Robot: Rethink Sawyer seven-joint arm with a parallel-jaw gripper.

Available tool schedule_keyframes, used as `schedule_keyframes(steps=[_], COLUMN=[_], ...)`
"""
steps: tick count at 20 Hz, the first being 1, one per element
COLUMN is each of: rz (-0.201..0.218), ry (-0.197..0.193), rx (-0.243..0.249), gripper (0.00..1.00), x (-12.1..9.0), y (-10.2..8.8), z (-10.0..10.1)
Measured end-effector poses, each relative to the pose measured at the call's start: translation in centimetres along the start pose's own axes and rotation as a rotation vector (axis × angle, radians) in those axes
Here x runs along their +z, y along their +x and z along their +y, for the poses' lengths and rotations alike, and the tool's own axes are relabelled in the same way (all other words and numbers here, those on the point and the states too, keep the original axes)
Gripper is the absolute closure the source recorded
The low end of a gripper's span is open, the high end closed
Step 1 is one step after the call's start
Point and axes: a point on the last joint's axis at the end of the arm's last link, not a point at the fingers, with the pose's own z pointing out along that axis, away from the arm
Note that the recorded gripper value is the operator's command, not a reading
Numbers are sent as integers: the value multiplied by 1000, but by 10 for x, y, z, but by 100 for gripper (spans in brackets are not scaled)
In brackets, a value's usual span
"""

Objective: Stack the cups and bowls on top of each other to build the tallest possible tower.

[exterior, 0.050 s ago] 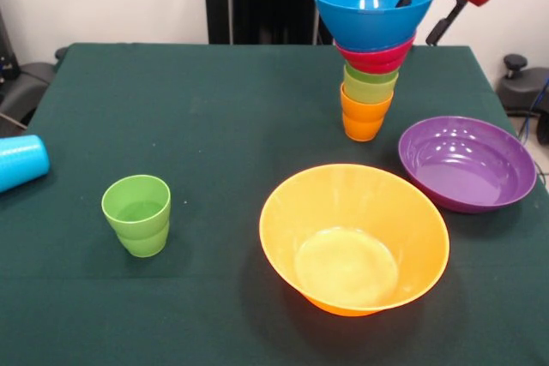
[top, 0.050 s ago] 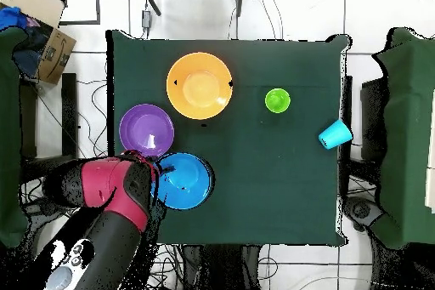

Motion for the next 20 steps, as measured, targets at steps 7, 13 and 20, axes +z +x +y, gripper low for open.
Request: schedule_keyframes(steps=[7, 13, 20], rz=[-6, -15, -33], ry=[5, 5, -1], rx=[6, 9, 13], gripper=[0, 0, 0], x=[-1, -3, -9], y=[-3, -8, -16], z=[-3, -4, -2])
